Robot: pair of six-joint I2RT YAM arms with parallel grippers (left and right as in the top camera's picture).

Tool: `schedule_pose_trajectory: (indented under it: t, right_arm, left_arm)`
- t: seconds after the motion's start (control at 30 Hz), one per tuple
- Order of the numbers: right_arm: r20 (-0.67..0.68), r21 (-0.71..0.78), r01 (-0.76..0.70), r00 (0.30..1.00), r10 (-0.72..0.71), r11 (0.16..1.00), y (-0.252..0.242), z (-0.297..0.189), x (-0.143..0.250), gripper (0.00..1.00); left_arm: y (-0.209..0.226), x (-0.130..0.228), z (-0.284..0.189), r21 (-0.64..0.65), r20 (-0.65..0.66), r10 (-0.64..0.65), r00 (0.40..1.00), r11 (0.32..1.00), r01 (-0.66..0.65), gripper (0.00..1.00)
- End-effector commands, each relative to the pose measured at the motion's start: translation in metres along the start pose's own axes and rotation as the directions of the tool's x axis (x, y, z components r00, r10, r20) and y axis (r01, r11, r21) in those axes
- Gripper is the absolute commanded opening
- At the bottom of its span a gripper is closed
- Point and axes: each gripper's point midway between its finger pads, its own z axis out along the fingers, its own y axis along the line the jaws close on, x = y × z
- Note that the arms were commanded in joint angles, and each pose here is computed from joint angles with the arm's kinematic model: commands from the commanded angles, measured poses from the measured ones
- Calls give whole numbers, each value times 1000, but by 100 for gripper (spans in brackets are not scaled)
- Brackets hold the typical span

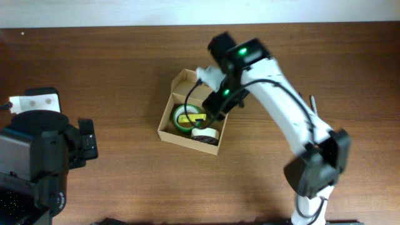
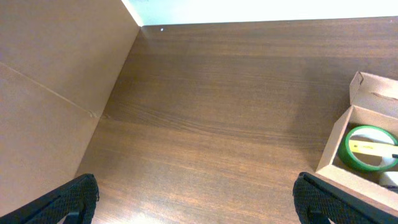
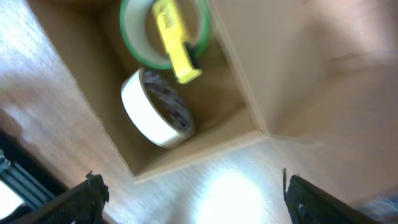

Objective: Pack container
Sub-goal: 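Open the right gripper and withdraw it right toward the pens, then lower the right gripper over the blue pen and grasp it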

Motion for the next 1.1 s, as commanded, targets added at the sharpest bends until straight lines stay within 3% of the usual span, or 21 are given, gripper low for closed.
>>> schedule_pose_trajectory:
  t: [0.0,0.1,0.17,0.23,0.33,0.47,0.63,0.8,1.07]
  right_arm:
    - [203,229,-124,976,77,965,-19,-99,1,92]
    - [294,409,-327,931,216,852,-46,-150,25,93]
    - [387,501,-494,862,326,710,-66,-181,46,99]
    - [458,473,-590,799,390,654,-71,-193,56,99]
    - [485,343,-688,712,507,639,-79,-191,64,99]
    - [435,258,-770,632,641,584,-108,-176,86,99]
    - [338,241,-876,480,810,419,-167,-150,145,99]
    - [227,190,-902,425,876,388,-190,-119,174,99]
    - [40,182,-859,493,869,479,-185,-29,174,99]
  left_arm:
    - [3,-2,0,-16,7,-19,1000,1000,19,99]
    - [3,-4,0,-15,15,-24,1000,1000,24,99]
    - [2,-6,0,-13,21,-28,999,1000,29,99]
    - [2,-7,0,-12,27,-33,999,999,33,100]
    - [1,-8,1,-12,25,-31,999,999,31,100]
    - [-3,-9,6,-15,9,-21,1000,1000,21,99]
    - [-9,-10,14,-17,-17,-4,1000,1000,4,100]
    - [-15,-13,21,-15,-30,3,1000,1000,-4,99]
    - [-23,-15,30,-13,-57,20,998,1000,-21,99]
